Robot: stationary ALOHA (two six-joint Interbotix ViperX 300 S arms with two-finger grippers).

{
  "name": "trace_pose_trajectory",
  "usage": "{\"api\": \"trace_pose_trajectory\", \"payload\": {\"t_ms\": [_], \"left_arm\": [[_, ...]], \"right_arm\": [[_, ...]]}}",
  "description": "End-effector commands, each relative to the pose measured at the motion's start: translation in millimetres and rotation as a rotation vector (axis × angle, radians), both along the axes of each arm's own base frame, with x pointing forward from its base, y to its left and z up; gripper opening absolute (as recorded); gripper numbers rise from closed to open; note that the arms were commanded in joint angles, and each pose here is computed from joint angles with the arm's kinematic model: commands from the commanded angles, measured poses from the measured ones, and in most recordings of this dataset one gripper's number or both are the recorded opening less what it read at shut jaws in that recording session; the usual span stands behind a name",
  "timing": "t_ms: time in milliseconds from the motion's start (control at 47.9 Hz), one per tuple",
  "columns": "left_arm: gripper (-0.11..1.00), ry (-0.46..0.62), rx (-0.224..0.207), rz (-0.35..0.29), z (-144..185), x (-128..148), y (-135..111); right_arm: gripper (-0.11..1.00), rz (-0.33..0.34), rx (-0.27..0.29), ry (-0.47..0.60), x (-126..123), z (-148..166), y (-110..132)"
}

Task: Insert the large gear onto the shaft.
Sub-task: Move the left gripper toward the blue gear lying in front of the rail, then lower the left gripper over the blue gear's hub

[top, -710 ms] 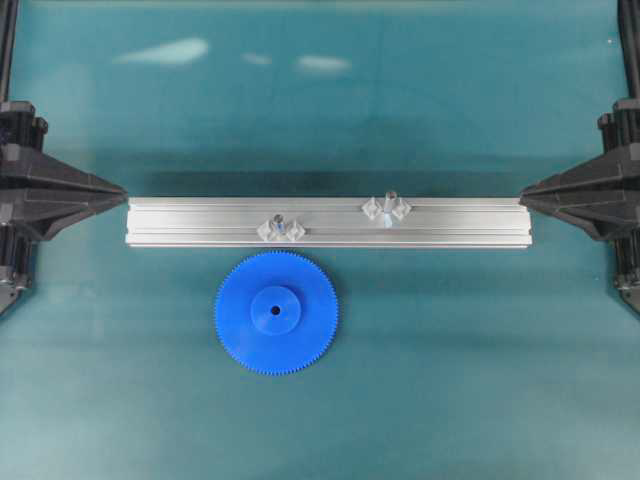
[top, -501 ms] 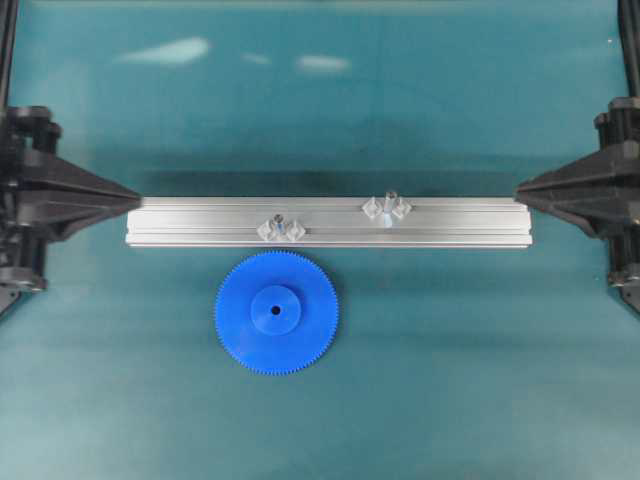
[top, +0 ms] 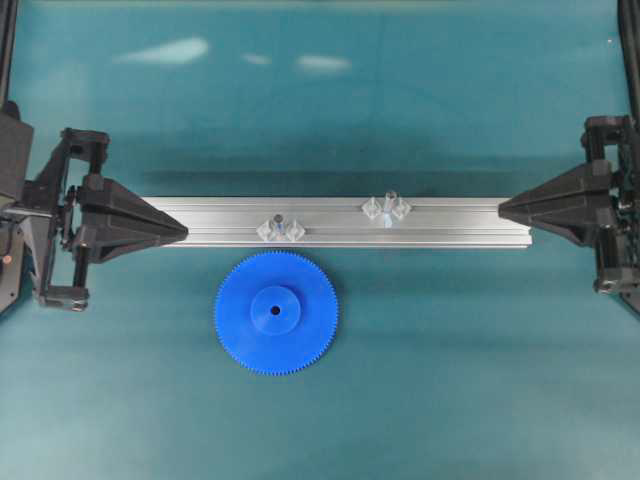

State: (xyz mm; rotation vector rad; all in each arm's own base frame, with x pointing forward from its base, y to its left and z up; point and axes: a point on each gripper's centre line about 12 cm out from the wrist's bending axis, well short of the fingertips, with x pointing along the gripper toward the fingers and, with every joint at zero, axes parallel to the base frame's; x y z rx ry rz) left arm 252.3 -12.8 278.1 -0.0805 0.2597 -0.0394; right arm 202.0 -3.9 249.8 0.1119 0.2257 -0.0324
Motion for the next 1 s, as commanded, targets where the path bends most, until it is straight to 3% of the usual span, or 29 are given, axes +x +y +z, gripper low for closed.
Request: {"api": "trace_pose_trajectory", "payload": {"t_ms": [0,543,982], "left_arm": [[0.03,-0.011,0.002,-0.005,8.8,5.2,-1.4],[0.03,0.350,0.029,-0.036,-35.8,55.8,-14.3],[0.03,0.527,0.049,-0.058,-58.4,84.8,-25.0]], "right_arm": [[0.05,-0.002,0.012,0.037,0.7,1.4,-0.1],[0.05,-0.011,0.021,0.179,-6.4,-16.2,-1.7],[0.05,-0.034,0.057,0.222,-11.8,-28.9,-3.5]]}}
